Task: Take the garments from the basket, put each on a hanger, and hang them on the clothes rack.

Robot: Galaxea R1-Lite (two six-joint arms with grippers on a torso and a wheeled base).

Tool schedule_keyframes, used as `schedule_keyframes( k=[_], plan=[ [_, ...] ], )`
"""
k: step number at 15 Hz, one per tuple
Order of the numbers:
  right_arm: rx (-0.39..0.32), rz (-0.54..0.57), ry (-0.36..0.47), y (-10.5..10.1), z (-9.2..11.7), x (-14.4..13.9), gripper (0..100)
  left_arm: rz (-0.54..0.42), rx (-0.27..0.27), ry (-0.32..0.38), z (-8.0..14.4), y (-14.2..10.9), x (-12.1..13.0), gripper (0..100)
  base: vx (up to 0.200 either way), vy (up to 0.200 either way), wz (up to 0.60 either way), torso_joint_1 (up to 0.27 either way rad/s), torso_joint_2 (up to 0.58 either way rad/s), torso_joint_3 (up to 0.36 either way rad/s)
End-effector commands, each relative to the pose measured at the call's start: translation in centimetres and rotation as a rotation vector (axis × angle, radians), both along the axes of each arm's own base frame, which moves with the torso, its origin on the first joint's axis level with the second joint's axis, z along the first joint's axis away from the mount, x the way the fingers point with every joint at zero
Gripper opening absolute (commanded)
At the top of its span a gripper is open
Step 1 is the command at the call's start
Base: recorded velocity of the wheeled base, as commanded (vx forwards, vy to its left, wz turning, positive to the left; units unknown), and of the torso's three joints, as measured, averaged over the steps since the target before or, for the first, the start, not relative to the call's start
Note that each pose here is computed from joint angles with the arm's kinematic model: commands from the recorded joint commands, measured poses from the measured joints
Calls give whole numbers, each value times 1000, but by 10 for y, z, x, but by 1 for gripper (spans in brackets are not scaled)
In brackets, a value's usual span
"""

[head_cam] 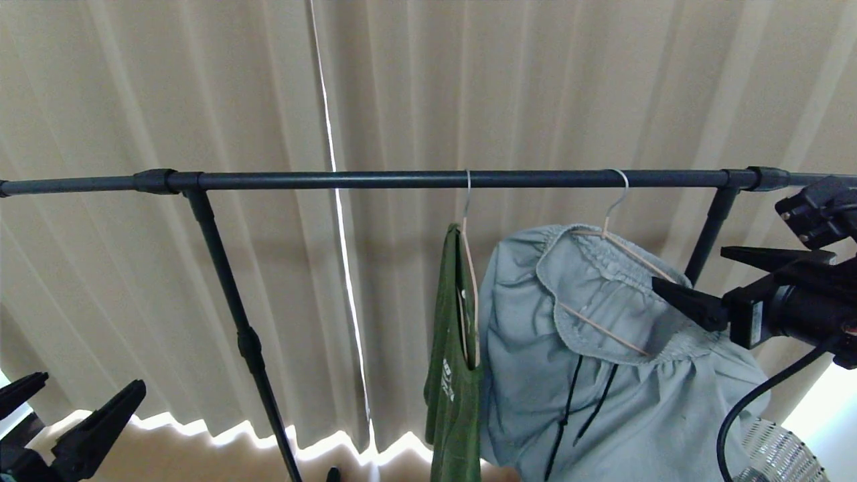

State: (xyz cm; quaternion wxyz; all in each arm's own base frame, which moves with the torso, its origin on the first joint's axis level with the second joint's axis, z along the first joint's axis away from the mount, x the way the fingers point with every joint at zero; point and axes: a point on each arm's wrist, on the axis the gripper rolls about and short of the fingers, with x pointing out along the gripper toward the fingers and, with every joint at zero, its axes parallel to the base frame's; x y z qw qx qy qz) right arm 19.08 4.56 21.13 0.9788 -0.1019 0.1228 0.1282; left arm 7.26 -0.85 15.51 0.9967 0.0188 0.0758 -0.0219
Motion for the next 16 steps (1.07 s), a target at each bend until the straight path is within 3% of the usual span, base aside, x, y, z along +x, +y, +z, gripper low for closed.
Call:
schedule_keyframes(
  k=[1, 4, 6, 10, 12, 15, 16],
  plan=[
    [25, 1, -100, -7, 12, -30, 100, 7, -7, -55, 2, 3, -17, 100, 0, 0, 0, 0, 0, 0],
    [39, -6, -189, -19, 11, -78, 100, 18, -5, -44, -8, 7, -45, 100, 0, 0, 0, 0, 0, 0],
    [43, -35, -224, -30, -3, -115, 100, 94, 3, -31, -13, 12, -73, 100, 0, 0, 0, 0, 0, 0],
    [15, -122, -116, -44, -40, -175, 100, 171, 7, -3, -35, 12, -108, 100, 0, 0, 0, 0, 0, 0],
    [11, -143, -102, -46, -51, -188, 100, 189, 7, 4, -45, 11, -111, 100, 0, 0, 0, 0, 0, 0],
    [12, -243, -84, -48, -85, -226, 100, 200, 5, 16, -69, 11, -111, 100, 0, 0, 0, 0, 0, 0],
    [33, -246, -81, -48, -96, -234, 100, 198, -2, -18, -70, 11, -109, 100, 0, 0, 0, 0, 0, 0]
  ],
)
